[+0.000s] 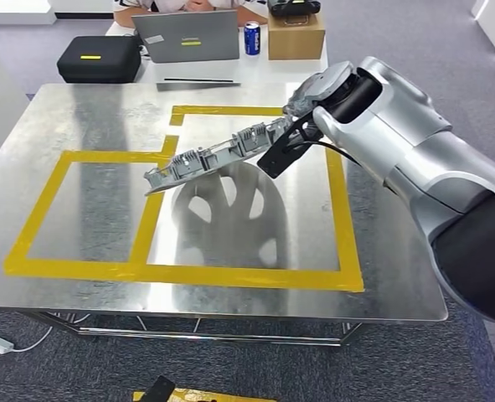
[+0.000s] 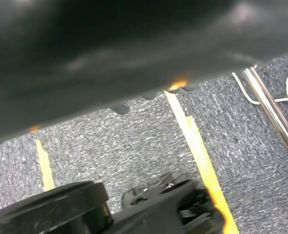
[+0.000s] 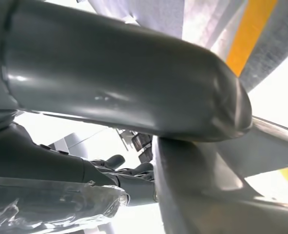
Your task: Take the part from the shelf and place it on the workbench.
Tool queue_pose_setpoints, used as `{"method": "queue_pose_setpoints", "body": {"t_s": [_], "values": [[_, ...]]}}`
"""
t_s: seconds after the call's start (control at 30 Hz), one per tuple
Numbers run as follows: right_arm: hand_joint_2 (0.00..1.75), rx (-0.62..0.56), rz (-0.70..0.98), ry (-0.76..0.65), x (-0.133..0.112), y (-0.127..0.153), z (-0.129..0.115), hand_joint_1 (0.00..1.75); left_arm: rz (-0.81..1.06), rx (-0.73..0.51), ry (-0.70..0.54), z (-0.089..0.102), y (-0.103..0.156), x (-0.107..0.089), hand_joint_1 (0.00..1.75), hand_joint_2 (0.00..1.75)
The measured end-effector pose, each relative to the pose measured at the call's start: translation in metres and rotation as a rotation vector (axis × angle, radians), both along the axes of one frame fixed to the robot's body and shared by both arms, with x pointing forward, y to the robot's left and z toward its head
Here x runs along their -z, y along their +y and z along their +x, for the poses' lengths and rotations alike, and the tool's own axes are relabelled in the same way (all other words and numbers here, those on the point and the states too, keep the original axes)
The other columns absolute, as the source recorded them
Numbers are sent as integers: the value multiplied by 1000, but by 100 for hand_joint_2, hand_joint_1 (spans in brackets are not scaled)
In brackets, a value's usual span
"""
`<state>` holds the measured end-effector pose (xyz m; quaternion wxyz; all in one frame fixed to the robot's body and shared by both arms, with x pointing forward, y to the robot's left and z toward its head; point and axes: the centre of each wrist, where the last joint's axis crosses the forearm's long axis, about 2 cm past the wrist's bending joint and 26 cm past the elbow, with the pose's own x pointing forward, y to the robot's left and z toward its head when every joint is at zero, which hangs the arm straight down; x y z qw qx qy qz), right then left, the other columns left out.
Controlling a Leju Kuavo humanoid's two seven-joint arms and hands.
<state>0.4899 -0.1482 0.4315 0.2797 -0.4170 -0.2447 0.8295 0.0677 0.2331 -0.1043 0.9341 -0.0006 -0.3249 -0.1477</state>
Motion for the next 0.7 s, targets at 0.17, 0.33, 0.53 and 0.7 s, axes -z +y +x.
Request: {"method": "queue_pose_setpoints", "body": {"t_s": [0.17,0.33,0.53,0.7], "values": [[0,16,-15,6,3,-6,2,0,2,-1,1,0,1,0,0,0],[0,38,-24,4,3,-13,4,0,3,-1,-2,1,2,0,0,0],[0,63,-27,25,9,-25,7,0,-2,0,-8,5,2,-1,0,0],[0,72,-57,32,13,-32,8,0,-4,1,-8,6,1,-1,0,0]]}}
